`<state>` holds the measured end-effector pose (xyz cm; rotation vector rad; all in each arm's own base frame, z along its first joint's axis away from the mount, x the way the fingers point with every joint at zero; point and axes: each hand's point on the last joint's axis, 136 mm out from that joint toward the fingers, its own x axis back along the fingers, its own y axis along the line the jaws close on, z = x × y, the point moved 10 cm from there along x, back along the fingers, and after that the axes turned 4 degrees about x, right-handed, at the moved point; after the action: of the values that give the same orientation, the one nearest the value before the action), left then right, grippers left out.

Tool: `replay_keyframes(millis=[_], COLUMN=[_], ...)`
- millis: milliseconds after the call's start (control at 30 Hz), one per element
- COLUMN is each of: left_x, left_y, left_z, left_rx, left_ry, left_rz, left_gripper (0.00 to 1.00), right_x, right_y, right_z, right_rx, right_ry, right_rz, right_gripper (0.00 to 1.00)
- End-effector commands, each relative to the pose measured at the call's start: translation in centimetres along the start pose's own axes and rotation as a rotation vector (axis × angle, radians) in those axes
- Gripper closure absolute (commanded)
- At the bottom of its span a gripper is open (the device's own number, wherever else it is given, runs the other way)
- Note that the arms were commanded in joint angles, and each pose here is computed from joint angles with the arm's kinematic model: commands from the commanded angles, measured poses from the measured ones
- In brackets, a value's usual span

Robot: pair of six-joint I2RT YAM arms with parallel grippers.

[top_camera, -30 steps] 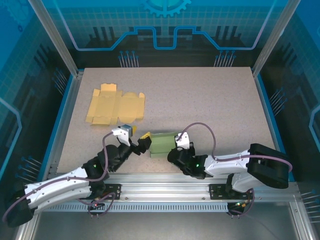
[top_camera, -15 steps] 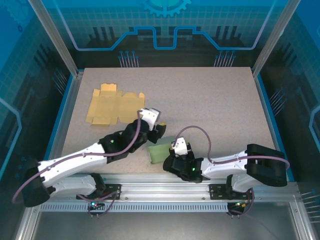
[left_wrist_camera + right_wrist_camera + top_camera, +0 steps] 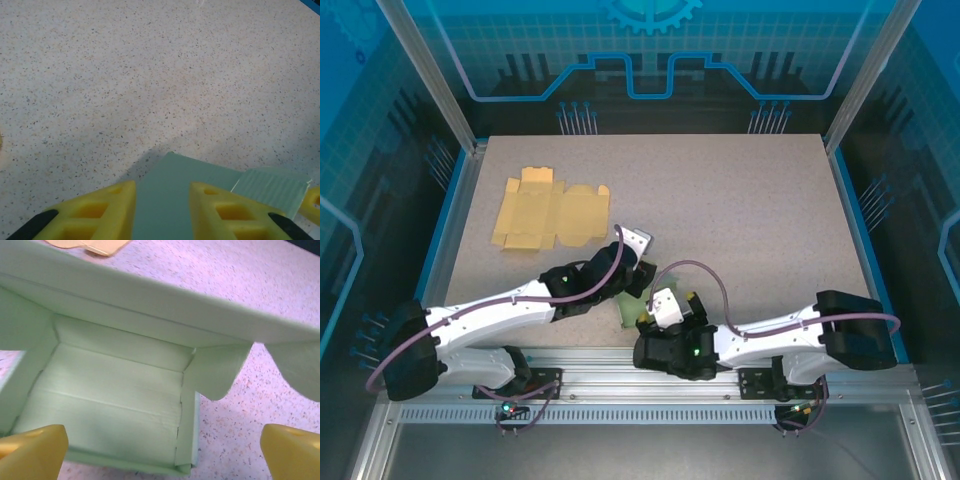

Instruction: Fold the paper box

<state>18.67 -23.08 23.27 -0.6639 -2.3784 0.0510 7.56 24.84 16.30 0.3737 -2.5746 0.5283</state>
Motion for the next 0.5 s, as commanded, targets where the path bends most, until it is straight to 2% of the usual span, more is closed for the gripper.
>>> replay_keyframes(millis=[0,467], left_x=[-0.6,-1.0], left_y=[0.4,1.0], left_z=[0.6,0.9], left_rx=[0.03,0.045], left_ry=[0.022,0.041], left_rz=[0.002,0.008], left_gripper=[0.66,0.67], right_x=[2.5,6.3], right_y=[-1.2,-6.5], right_z=[-1.1,-3.6], right_rx=[0.027,-0.128], right_ry=[0.004,-0.076], right_rz=[-0.001,-0.126], right_gripper=[0.0,0.0])
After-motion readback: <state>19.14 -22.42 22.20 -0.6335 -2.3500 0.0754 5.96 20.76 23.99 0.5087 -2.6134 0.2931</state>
